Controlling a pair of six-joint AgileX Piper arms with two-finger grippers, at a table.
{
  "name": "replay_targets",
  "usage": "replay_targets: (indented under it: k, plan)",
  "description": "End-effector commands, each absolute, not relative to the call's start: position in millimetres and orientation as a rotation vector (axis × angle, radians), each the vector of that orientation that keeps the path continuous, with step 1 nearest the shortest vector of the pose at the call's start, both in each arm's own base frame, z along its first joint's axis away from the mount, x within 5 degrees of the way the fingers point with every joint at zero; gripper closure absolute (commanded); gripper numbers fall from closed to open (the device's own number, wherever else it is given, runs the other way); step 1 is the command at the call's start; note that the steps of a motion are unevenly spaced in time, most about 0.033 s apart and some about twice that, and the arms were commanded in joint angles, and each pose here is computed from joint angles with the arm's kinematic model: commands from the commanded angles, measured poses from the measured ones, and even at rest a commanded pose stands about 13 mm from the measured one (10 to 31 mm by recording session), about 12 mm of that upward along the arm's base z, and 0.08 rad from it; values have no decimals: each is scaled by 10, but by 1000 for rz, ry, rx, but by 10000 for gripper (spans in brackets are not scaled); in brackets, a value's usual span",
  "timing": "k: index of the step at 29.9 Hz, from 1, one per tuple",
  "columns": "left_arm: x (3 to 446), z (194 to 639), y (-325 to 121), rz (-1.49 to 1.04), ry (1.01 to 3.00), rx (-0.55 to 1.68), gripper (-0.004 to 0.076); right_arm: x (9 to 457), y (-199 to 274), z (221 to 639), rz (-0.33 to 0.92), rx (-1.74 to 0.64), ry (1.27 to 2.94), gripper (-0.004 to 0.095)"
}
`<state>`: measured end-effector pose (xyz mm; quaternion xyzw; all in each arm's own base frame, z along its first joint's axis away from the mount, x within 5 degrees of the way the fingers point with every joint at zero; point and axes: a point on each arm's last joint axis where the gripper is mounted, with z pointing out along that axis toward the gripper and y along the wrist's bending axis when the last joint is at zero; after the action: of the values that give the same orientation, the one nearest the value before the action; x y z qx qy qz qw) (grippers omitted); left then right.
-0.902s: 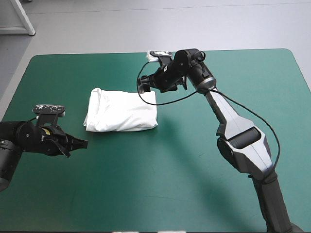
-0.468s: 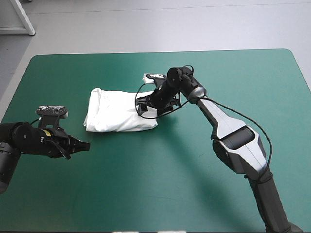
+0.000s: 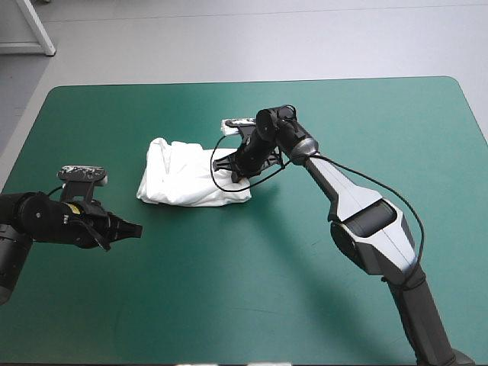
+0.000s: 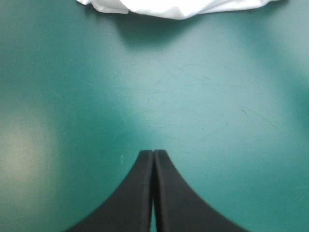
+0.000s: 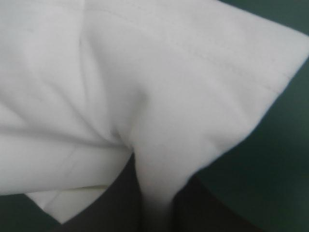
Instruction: Fold the cloth
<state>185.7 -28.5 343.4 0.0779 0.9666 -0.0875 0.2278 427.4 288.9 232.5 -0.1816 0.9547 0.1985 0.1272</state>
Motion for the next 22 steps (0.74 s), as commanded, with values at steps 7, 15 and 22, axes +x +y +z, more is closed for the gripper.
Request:
replay_targets:
  k: [7, 15, 22]
  plan:
    - [1824, 3575, -323, -301, 2575, 210, 733, 4169, 2201, 3212, 279, -482, 2620, 927]
    - [1824, 3575, -323, -301, 2575, 210, 733, 4008, 733, 3099, 3, -181, 2797, 927]
    - [1839, 3585, -325, -304, 2556, 205, 733, 3696, -482, 3027, -80, 180, 2872, 927]
